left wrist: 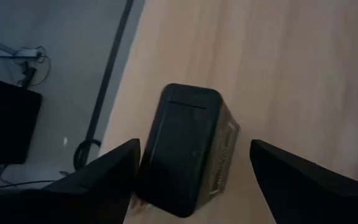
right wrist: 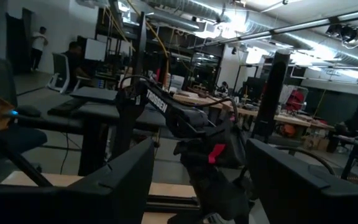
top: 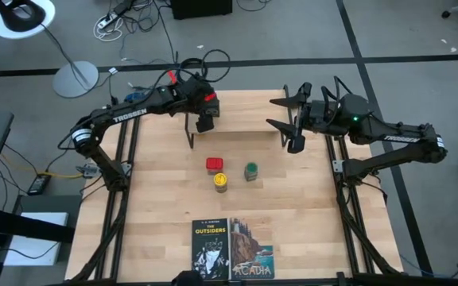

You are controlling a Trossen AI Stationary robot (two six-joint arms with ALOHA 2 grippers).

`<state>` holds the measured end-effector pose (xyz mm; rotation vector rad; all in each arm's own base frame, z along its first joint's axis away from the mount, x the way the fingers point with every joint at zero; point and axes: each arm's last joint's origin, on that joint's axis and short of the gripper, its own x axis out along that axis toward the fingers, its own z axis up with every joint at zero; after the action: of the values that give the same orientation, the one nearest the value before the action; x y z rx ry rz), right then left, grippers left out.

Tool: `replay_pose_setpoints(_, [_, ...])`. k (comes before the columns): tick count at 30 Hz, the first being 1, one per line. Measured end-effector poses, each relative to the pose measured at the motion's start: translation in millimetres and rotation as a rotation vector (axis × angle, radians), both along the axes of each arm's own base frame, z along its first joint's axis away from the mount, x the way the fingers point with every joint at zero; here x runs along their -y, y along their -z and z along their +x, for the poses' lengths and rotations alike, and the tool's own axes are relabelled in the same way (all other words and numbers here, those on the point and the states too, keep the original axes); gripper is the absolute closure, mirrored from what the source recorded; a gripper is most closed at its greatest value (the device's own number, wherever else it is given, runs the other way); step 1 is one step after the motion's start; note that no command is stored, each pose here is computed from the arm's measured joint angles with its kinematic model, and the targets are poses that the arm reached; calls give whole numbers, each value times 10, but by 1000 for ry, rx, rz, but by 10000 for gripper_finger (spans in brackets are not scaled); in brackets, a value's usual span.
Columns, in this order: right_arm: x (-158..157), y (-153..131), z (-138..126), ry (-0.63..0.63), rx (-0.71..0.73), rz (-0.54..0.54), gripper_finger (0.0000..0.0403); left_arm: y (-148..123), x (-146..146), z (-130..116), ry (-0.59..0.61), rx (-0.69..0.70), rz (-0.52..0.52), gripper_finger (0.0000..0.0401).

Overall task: Shelf spices
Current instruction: Remove the black seasoning can from the shelf

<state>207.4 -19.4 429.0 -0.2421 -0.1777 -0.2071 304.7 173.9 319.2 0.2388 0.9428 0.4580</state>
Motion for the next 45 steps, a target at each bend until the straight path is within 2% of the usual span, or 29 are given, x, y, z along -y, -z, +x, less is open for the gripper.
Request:
replay_pose_setpoints(4, [0,3,1,0,-3,0,153,6,-1,8,6,4,-7,101])
replay_pose_setpoints(7, [2,4,0,7,-4,1,154,2,-2,12,5,14,-9,124])
replay_pose_setpoints(11, [2,3,0,8,-4,1,154,3,7,19,15,29,-33,171])
replay_pose_setpoints(19, [3,2,1,8,-1,6,158,-15,55,65,21,44,-7,280])
replay_pose_setpoints(22, [3,-6,-2,11,7,5,158,-47,116,92,35,43,-6,280])
replay_pose_setpoints(27, [3,-28,-6,12,30,-3,162,-291,310,193,100,97,10,280])
replay_pose_setpoints(31, [3,-35,-7,12,37,-8,169,-450,507,268,225,159,-46,280])
replay_pose_setpoints(34, [2,-44,-9,16,42,-25,175,-462,621,304,290,183,-100,280])
replay_pose_setpoints(45, [1,-59,-12,18,57,-36,192,235,811,703,330,73,-189,280])
